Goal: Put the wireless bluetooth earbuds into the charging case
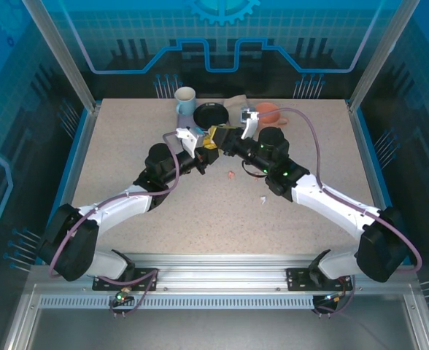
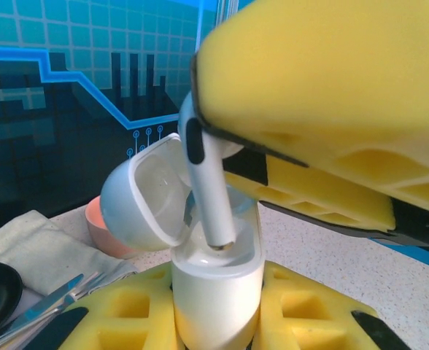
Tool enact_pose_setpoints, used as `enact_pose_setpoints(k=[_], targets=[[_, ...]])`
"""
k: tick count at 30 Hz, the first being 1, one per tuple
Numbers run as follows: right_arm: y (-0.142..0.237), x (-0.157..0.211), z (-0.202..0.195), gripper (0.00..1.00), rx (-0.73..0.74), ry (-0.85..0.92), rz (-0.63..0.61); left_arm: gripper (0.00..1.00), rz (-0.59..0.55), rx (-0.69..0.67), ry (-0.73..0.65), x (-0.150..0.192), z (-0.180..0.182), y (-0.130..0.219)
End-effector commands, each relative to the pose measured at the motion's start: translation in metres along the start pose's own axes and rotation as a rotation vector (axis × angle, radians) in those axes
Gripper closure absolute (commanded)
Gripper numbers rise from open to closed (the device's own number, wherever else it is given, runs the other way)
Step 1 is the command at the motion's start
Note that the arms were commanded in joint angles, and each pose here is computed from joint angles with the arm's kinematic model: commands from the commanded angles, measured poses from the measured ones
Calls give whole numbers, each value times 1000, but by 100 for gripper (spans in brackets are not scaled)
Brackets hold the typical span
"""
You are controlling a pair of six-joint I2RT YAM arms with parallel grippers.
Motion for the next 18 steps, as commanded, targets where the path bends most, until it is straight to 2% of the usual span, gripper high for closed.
enact_pose_setpoints(k=[1, 18], targets=[[6, -3, 5, 75, -5, -3, -28, 100, -65, 6, -30, -23, -2, -5], [9, 8, -4, 78, 4, 9, -10, 100, -87, 0, -21, -30, -1, -6]])
Point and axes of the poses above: each hand's point on the last joint's axis, 136 mm out from that joint toward the fingers, its own y axis back along the fingers, its own z axis along the line the jaws close on, x = y × z, the point moved 3 cm from there along y, back along the fingers, and after that the axes turned 4 degrees about -y, right-handed, at the moved point
